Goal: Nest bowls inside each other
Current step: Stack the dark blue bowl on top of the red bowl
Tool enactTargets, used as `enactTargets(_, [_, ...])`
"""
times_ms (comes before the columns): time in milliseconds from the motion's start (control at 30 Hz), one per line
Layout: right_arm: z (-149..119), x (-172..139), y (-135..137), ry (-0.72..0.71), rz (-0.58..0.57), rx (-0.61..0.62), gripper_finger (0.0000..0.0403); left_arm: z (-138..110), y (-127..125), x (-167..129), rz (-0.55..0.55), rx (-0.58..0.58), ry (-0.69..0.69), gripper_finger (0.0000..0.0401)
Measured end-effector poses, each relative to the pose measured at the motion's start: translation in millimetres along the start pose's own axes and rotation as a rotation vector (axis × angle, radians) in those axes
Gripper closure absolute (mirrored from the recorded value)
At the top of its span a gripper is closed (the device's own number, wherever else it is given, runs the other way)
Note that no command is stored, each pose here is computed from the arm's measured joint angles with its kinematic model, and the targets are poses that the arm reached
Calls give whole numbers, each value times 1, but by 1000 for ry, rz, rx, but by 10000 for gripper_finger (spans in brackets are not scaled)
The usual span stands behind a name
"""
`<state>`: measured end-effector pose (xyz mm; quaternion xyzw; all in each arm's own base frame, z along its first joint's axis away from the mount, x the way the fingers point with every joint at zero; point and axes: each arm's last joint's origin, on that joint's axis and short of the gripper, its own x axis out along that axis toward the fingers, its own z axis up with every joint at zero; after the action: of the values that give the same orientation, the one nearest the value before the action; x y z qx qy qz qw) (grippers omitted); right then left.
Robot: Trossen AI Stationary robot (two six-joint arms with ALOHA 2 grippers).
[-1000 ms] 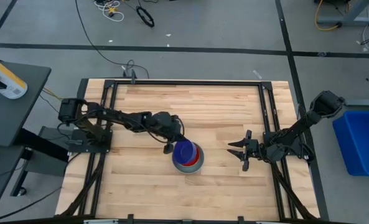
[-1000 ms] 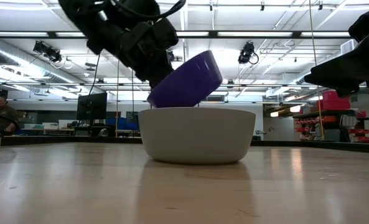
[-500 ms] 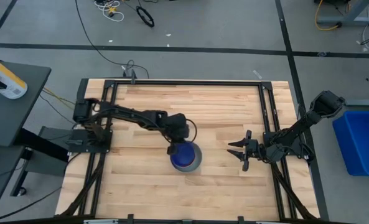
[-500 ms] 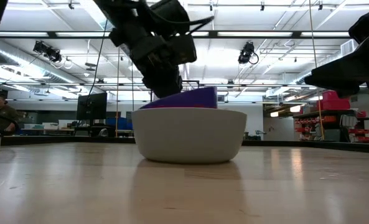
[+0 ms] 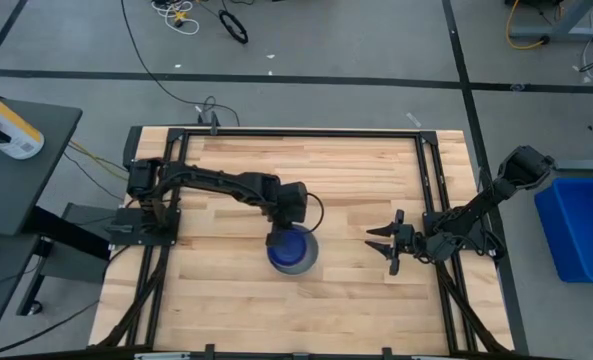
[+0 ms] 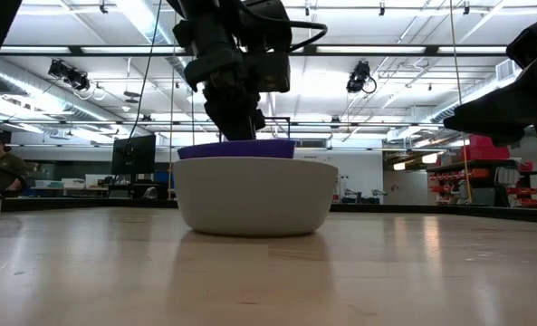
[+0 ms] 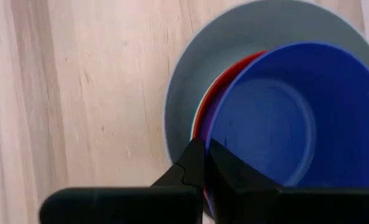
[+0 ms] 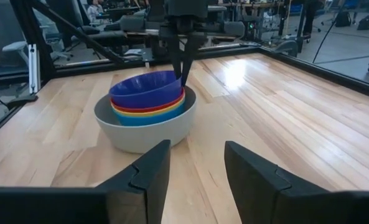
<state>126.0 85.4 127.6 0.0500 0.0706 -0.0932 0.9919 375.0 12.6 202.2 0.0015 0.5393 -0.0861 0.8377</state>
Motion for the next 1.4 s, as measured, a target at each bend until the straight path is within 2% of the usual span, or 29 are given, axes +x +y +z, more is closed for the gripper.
enactTargets(367, [0,0,0,-3,-2,18,234,-2,2,15,-17,-26,36,386])
enactTargets(467, [-1,0,0,5,-5,24,229,-1,2,15,-16,-26,33,343])
enactTargets(767, [-2,0,-1,9,-14,18,213,4,1,8,-17,-5,33,170])
enactTargets(933, [-2,0,-1,14,-15,11,210,3,1,8,-44,16,38,109])
enactTargets(1100, [-3,0,-1,17,-16,7,213,3,0,8,-59,23,37,87])
enactTargets(1400, [-3,0,-1,21,-17,5,211,2,1,1,18,38,53,85])
